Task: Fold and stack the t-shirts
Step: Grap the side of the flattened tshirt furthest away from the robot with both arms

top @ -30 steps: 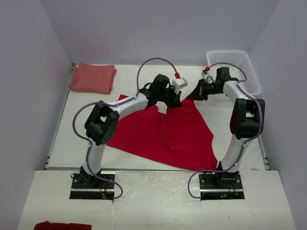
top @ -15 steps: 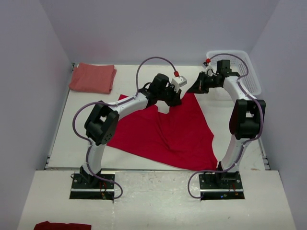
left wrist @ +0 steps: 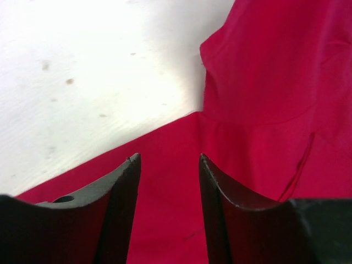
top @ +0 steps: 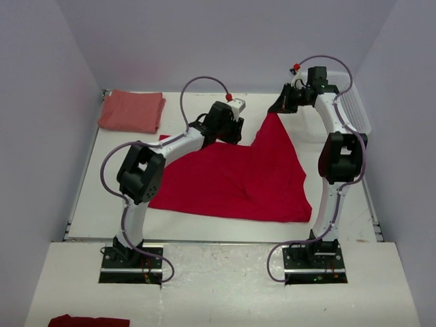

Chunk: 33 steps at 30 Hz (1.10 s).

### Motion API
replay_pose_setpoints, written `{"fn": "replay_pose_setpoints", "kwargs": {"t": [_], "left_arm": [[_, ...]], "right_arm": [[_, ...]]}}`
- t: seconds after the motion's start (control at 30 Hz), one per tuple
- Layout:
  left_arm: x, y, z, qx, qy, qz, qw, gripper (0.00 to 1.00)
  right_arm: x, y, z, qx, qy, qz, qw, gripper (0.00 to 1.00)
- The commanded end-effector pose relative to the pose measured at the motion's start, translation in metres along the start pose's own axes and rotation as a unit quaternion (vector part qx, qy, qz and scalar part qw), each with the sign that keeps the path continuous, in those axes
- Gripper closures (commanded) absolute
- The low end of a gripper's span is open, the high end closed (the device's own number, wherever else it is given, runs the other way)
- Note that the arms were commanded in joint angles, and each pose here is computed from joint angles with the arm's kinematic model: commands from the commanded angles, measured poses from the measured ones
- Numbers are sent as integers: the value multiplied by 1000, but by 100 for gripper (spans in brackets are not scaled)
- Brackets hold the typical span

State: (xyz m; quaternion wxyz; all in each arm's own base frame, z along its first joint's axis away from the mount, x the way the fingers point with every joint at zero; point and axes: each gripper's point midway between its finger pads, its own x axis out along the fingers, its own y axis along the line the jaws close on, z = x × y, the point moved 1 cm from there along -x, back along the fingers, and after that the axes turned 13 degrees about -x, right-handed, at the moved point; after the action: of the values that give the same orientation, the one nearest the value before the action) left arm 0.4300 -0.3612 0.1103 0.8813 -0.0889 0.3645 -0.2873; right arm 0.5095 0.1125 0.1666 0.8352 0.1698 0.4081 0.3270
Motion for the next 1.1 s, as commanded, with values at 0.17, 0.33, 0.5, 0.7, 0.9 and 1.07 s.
{"fn": "replay_pose_setpoints", "kwargs": {"t": [0.17,0.33,0.5,0.7,0.9,1.07], "left_arm": [[-44,78,66,-77,-78,134,985,49],[-60,127,65,-105,-83,214,968,48],[-74,177,55,-145,-83,261,951,44],[-79,233,38,-145,-58,347,925,44],[-92,267,22,-133,-45,433,890,44],[-104,285,9,-142,-34,472,870,44]], "right_arm": [[-5,-2,33,-25,-15,-32,999,100],[0,-11,28,-17,-8,-47,999,100],[-1,-16,22,-15,-1,-67,998,100],[-5,-13,19,-17,1,-67,998,100],[-6,-9,19,-19,0,-61,998,100],[-5,-9,19,-18,1,-56,998,100]]}}
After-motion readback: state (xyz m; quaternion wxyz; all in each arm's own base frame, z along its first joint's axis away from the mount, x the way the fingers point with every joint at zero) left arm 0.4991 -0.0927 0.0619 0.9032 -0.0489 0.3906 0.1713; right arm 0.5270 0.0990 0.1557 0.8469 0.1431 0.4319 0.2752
